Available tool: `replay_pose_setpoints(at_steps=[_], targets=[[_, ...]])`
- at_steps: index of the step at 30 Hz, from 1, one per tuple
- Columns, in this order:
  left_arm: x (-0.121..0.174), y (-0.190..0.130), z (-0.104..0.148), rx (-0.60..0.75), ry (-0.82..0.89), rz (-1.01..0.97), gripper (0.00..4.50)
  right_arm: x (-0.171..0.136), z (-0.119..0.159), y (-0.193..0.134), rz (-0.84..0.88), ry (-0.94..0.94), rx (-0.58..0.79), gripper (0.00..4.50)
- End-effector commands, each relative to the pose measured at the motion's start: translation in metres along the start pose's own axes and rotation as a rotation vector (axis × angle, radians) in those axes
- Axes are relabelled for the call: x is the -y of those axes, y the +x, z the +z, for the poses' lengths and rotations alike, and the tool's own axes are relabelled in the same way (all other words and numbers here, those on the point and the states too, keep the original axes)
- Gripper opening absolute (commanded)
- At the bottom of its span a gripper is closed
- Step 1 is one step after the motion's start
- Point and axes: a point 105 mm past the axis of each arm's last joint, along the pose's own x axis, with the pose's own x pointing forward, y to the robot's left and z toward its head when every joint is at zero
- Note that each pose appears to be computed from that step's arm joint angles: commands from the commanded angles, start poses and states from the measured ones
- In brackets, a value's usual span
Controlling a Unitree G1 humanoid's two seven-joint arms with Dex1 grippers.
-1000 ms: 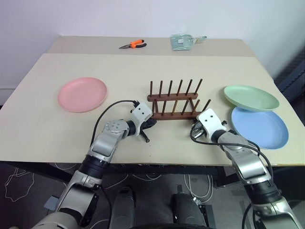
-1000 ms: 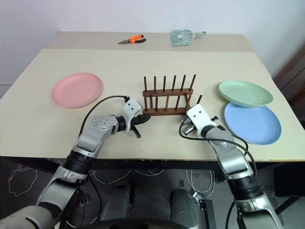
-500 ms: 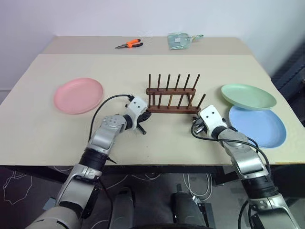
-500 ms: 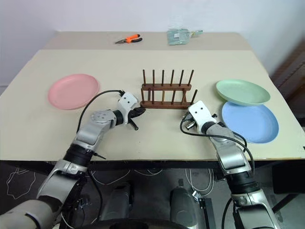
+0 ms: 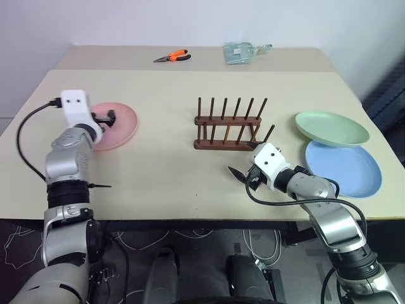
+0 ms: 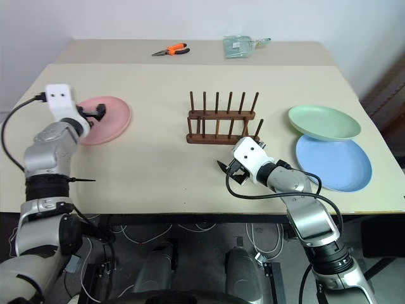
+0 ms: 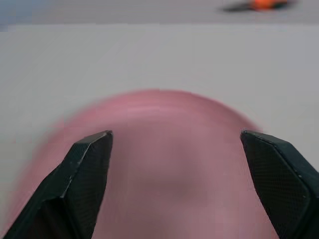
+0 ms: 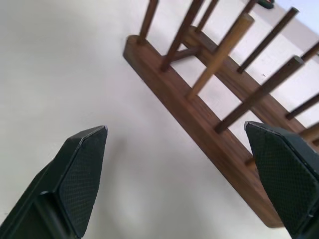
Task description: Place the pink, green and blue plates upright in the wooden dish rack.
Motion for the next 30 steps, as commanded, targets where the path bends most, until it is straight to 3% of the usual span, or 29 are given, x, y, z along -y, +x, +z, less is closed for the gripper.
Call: replay_pose_setpoints(at_steps=[1,9,11,18,19,25,30], targets=[[-0.026,-0.004,0.002,-0.010,-0.044,0.108,4.31,-0.003,0.018,-0.004,0.043,-0.001,0.065,4.50],[-0.034,-0.011,-0.040,-0.186,-0.379,0.162,4.31,0.000,0.017,-0.002,-0.008,-0.049,0.056,4.50],[-0.030,-0.011,-0.046,-0.212,-0.475,0.158,3.57,0.000,0.017,-0.002,-0.015,-0.057,0.058,4.50],[-0.023,-0.009,-0.043,-0.202,-0.561,0.152,0.19,0.009,0.018,-0.003,-0.046,-0.041,0.060,4.50],[-0.020,-0.008,-0.039,-0.191,-0.558,0.146,0.09,0.009,0.018,-0.003,-0.040,-0.023,0.061,4.50],[0.048,-0.015,0.066,0.180,-0.451,-0.249,0.09,0.023,0.051,-0.005,-0.085,-0.137,0.145,4.50],[0.115,-0.039,0.130,0.327,-0.327,-0.503,0.09,0.026,0.101,-0.001,-0.089,-0.365,0.269,4.50]])
